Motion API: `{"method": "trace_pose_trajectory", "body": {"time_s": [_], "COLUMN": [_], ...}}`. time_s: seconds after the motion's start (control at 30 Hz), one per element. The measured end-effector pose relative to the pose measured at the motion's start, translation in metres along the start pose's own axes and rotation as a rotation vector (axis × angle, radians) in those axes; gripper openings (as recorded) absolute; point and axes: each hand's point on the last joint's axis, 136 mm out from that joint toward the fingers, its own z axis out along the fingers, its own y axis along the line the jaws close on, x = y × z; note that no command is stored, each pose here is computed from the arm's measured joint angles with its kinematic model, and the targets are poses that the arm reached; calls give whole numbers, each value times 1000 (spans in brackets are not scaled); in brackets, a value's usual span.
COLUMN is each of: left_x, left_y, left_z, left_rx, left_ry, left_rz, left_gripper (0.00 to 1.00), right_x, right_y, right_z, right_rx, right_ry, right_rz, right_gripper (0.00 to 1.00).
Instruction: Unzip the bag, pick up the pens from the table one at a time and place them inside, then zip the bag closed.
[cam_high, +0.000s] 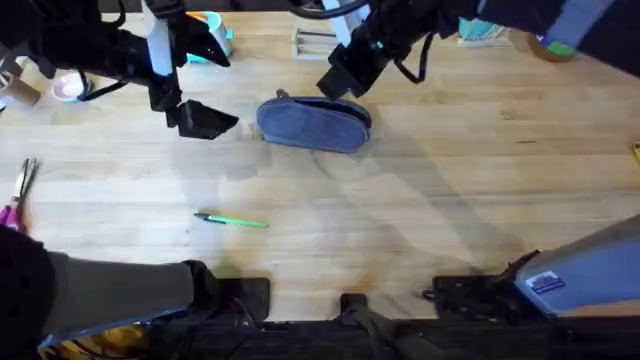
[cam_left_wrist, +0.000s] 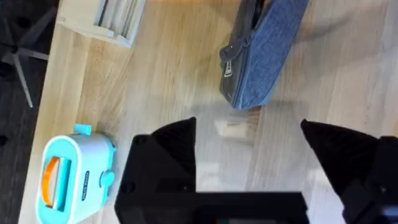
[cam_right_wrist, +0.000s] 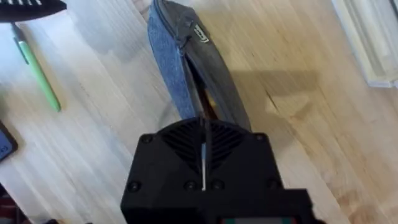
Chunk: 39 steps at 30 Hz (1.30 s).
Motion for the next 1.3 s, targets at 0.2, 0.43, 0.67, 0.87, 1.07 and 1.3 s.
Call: {"method": "trace_pose_trajectory", "body": {"time_s": [0.2, 0.43, 0.67, 0.87, 1.07, 1.3], "left_x": [0, 0, 0, 0, 0, 0], "left_y": [0, -1, -5, -5, -4, -5], "left_z": [0, 0, 0, 0, 0, 0], "left_rx": [0, 3, 17, 16, 16, 17], "left_ry": [0, 0, -1, -1, -1, -1], "left_rz": [19, 19, 7, 7, 7, 7], "left_gripper": [993, 993, 993, 993, 992, 993], "right_x": [4, 2, 14, 27, 31, 31], "right_y": [-2, -3, -4, -10, -9, -7], "right_z": [13, 19, 40, 78, 89, 91], "right_rx": [-8, -8, -26, -46, -65, -79], "right_ry": [23, 21, 76, 133, 145, 143], "right_rz": [-2, -4, 10, 19, 15, 12], "right_gripper": [34, 34, 34, 34, 34, 370]}}
